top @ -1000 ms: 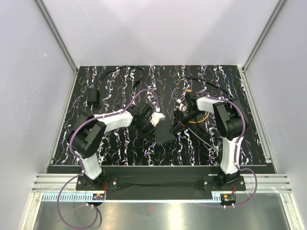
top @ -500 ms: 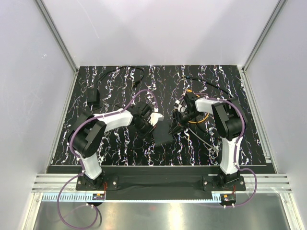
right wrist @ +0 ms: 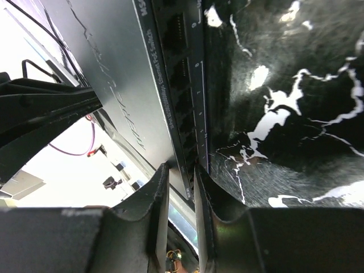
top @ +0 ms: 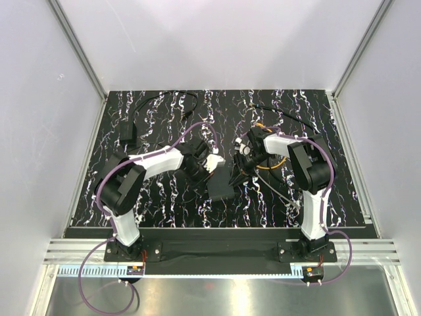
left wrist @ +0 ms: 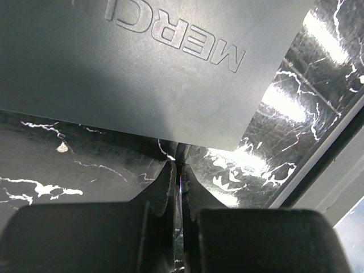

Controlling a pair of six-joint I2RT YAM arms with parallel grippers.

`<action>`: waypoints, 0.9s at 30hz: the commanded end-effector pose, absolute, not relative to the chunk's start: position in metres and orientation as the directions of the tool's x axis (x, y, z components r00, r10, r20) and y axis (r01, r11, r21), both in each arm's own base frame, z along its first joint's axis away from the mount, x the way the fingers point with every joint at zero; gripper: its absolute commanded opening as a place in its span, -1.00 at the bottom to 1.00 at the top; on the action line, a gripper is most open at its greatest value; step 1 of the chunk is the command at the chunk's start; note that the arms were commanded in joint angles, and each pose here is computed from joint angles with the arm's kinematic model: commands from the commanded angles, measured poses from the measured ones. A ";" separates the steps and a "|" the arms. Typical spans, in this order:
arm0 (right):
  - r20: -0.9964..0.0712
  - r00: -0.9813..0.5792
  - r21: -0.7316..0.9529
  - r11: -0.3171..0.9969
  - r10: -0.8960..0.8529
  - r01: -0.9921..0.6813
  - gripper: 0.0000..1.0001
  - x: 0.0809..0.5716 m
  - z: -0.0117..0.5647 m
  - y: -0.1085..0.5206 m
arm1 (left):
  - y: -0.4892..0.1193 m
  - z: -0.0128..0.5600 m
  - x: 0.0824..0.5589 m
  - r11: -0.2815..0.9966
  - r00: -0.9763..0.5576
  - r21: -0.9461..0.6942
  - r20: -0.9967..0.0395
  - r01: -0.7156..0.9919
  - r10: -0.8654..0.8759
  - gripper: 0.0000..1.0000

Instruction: Insert the plug into the switch port

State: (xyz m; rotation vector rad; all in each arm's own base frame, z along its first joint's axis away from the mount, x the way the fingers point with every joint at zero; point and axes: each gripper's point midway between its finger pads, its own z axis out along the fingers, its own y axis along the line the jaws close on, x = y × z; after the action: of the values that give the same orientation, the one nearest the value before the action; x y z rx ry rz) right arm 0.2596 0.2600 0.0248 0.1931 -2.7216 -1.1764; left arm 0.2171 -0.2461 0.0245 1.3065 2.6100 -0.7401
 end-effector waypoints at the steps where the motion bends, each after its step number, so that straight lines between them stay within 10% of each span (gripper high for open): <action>1: 0.109 -0.954 0.789 0.608 -0.281 -0.089 -0.47 0.237 0.039 0.296 | -0.322 0.084 0.271 0.322 -0.443 -0.306 -0.672 0.896 0.593 -1.00; 17: 0.166 -0.954 0.845 0.534 -0.251 0.007 -0.40 0.237 0.043 0.313 | -0.280 0.072 0.267 0.368 -0.464 -0.287 -0.625 0.885 0.628 -0.97; 27: 0.100 -0.968 0.848 0.528 -0.228 -0.037 -0.18 0.260 0.043 0.324 | -0.240 0.074 0.249 0.309 -0.454 -0.335 -0.580 0.890 0.676 -0.54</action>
State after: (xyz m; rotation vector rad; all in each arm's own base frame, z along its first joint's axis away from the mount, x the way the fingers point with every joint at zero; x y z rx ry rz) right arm 0.2439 0.2997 0.0275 0.1430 -2.5860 -1.2814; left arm 0.2496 -0.2098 0.0397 1.3243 2.4860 -0.7374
